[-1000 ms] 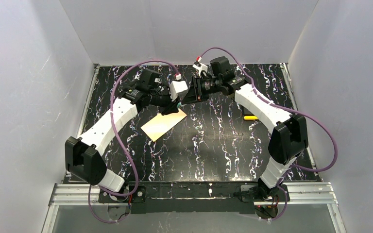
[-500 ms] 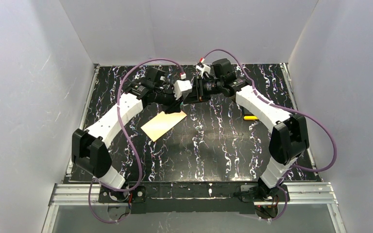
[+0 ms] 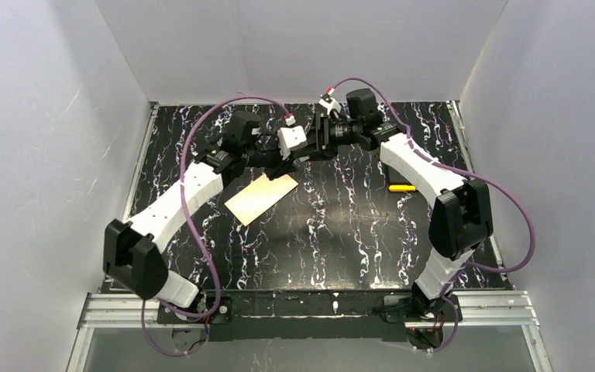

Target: Place the letter into the envelope and seal it

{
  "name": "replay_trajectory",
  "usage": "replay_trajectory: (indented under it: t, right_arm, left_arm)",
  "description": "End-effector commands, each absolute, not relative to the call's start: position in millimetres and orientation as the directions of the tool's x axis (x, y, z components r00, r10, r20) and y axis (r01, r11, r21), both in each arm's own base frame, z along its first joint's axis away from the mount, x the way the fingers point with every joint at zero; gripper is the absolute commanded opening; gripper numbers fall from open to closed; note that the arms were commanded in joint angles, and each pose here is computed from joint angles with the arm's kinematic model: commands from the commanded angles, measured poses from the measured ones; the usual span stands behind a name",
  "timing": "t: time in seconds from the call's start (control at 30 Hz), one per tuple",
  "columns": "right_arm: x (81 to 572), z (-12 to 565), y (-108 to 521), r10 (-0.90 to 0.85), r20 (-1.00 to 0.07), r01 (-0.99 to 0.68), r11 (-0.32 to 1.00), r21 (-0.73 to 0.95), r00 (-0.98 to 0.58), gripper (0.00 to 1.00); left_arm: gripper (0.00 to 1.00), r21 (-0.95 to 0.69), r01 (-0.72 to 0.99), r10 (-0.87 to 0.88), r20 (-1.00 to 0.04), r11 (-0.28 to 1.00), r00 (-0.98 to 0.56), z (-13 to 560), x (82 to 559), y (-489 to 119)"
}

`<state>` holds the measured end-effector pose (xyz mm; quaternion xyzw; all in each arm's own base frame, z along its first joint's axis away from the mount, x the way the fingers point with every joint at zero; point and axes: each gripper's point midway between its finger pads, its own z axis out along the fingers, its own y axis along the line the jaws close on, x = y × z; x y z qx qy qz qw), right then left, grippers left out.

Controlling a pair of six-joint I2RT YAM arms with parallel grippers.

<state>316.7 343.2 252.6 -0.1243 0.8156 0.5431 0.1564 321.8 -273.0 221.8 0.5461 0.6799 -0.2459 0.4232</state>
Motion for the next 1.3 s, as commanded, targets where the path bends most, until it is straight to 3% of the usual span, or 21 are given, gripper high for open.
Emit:
replay_trajectory:
  t: [0.0, 0.1, 0.23, 0.37, 0.47, 0.57, 0.7, 0.83, 1.07, 1.27]
  right_arm:
    - [313, 313, 346, 0.039, -0.427, -0.403, 0.264, 0.876, -0.903, 0.65]
    - [331, 345, 326, 0.171, -0.455, -0.407, 0.253, 0.878, -0.874, 0.81]
    - [355, 352, 286, 0.313, -0.444, -0.341, 0.332, 0.879, -0.840, 0.87]
    - [371, 334, 245, 0.417, -0.456, -0.240, 0.475, 0.847, -0.786, 0.87]
    - [379, 304, 208, 0.459, -0.498, -0.118, 0.637, 0.762, -0.736, 0.86]
    - [373, 271, 172, 0.457, -0.539, 0.017, 0.773, 0.634, -0.708, 0.83]
    - [351, 241, 132, 0.450, -0.571, 0.154, 0.857, 0.491, -0.687, 0.80]
    - [327, 227, 100, 0.450, -0.597, 0.258, 0.888, 0.382, -0.665, 0.79]
    - [297, 208, 89, 0.460, -0.564, 0.303, 0.885, 0.353, -0.686, 0.78]
    - [284, 198, 95, 0.447, -0.532, 0.277, 0.887, 0.370, -0.719, 0.79]
  left_arm:
    - [0.00, 0.187, 0.971, 0.312, -0.941, 0.148, 0.133, 284, 277, -310]
    - [0.00, 0.097, 0.979, 0.314, -0.949, 0.180, 0.036, 267, 269, -299]
    - [0.00, 0.055, 0.974, 0.311, -0.950, 0.221, -0.017, 260, 263, -288]
    - [0.00, -0.020, 0.974, 0.310, -0.946, 0.227, -0.092, 257, 259, -289]
    - [0.00, -0.163, 0.940, 0.296, -0.921, 0.299, -0.254, 254, 263, -294]
    - [0.00, -0.346, 0.824, 0.298, -0.811, 0.449, -0.503, 238, 272, -301]
    - [0.00, -0.374, 0.731, 0.303, -0.731, 0.571, -0.611, 206, 279, -320]
    - [0.00, -0.477, 0.565, 0.252, -0.571, 0.673, -0.782, 163, 290, -342]
    - [0.01, -0.402, 0.396, 0.176, -0.484, 0.825, -0.857, 101, 326, -354]
    - [0.11, -0.252, 0.470, 0.302, -0.501, 0.846, -0.811, 72, 342, -356]
